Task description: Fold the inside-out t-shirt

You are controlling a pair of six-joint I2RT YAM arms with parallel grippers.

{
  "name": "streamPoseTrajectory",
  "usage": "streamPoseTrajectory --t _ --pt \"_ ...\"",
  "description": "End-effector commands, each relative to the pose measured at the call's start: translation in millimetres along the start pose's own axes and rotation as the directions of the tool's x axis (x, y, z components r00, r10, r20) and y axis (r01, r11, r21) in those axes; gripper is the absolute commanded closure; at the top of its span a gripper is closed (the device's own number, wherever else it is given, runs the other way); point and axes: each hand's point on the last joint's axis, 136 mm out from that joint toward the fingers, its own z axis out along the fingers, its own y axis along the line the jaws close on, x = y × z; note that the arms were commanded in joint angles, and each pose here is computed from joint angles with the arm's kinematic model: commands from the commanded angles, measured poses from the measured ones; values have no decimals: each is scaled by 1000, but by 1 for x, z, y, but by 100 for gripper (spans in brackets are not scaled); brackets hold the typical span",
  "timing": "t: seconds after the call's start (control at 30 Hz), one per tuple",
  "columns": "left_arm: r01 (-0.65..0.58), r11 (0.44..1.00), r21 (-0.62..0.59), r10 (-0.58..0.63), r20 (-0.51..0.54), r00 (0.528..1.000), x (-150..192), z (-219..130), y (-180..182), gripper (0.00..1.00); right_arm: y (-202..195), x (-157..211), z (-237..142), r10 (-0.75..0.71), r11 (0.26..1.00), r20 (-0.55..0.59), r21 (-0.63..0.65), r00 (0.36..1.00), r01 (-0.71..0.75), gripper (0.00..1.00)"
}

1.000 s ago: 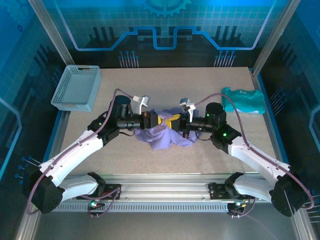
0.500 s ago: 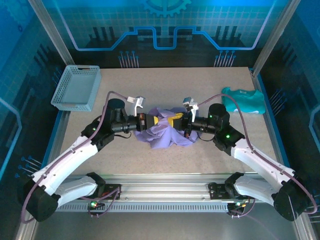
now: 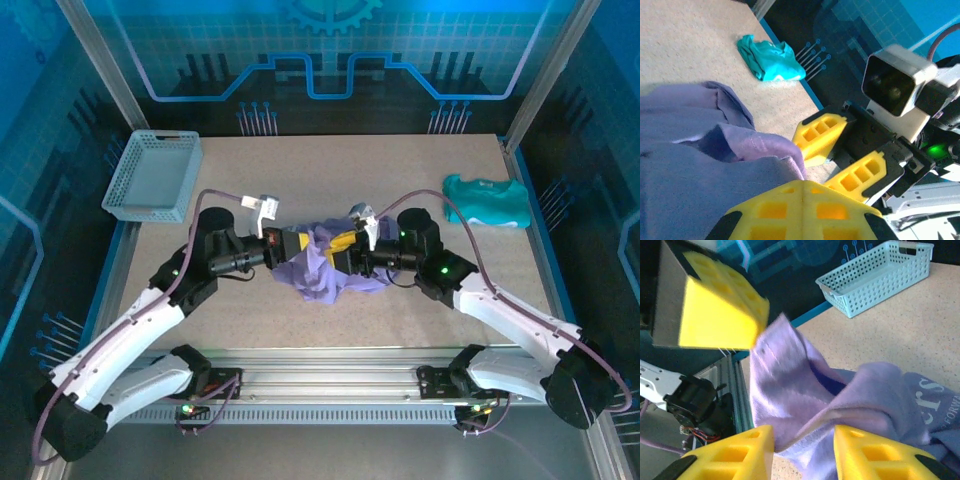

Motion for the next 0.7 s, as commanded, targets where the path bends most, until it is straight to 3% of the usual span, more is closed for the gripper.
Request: streamPoseTrajectory --t 0.0,0.2,0.33,0.43,0.53,0.67 --pt "-163 984 -77 169 65 984 -15 -15 2 100 -6 -2 -7 -36 997 -33 72 999 38 57" --pt "-279 935 -218 302 81 950 -23 -38 12 100 -66 -9 -15 51 918 -94 396 994 -10 48" --pt "-283 918 -277 315 78 946 -28 -48 17 100 -86 5 5 146 900 -136 429 980 -74 38" --pt "-282 914 -292 316 76 946 -29 -51 17 100 -80 7 21 169 930 -144 350 975 -109 30" --pt "-265 899 -348 314 90 945 -35 -56 24 100 -62 17 42 191 969 -205 193 960 -152 23" --pt "-227 880 -416 304 128 944 -46 -64 31 100 -36 29 70 204 979 -241 24 949 -204 27"
